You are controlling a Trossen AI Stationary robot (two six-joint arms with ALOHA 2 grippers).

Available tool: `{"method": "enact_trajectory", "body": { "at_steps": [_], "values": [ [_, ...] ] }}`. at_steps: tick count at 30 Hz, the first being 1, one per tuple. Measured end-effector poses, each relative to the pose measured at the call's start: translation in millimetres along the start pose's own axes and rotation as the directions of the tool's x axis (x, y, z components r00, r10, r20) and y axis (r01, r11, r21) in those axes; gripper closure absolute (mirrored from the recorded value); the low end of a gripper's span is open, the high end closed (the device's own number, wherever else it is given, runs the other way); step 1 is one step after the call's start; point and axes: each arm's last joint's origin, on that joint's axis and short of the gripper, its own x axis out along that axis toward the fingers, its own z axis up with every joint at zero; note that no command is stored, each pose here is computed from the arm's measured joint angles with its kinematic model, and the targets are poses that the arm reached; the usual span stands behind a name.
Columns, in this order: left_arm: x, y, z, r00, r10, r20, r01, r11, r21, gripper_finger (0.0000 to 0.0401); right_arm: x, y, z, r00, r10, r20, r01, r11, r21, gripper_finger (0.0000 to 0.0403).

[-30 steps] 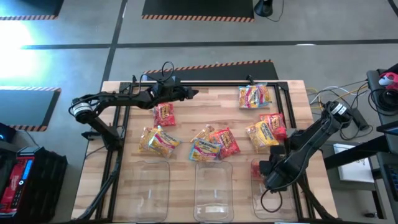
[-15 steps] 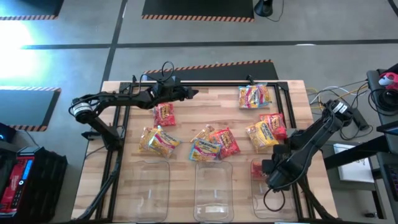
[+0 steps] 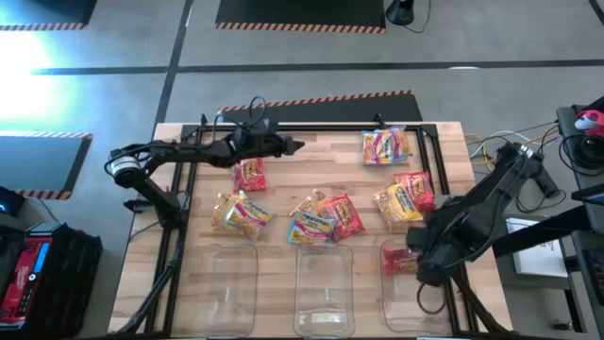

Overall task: Sort Maruchan noodles
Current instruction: Put the orange noodle pack into the right transparent bin

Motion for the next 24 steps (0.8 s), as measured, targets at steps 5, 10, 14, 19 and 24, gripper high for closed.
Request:
{"method": "enact_trajectory", "body": {
  "at_steps": [5, 10, 14, 19, 24],
  "values": [
    [1, -8, -11, 0.998, -0.038, -0.053, 0.04, 0.999, 0.025, 0.0245, -16, -13, 9, 0.97, -0.061, 0.236, 0.024, 0.987, 0.157, 0.0232],
    [2, -18, -24, 0.993, -0.068, -0.098, 0.073, 0.997, 0.038, 0.0245, -18, -25, 20, 0.92, -0.147, 0.364, 0.033, 0.953, 0.303, 0.0232],
    [2, -28, -39, 0.976, -0.124, -0.181, 0.134, 0.99, 0.047, 0.0245, -12, -32, 32, 0.889, -0.207, 0.408, 0.025, 0.913, 0.407, 0.0232],
    [1, -40, -55, 0.958, -0.157, -0.239, 0.183, 0.979, 0.088, 0.0245, 7, -36, 49, 0.878, -0.186, 0.442, -0.072, 0.86, 0.506, 0.0232],
    [-1, -46, -72, 0.942, -0.146, -0.301, 0.185, 0.977, 0.105, 0.0245, 27, -44, 60, 0.887, -0.176, 0.427, -0.109, 0.819, 0.563, 0.0232]
  ]
}}
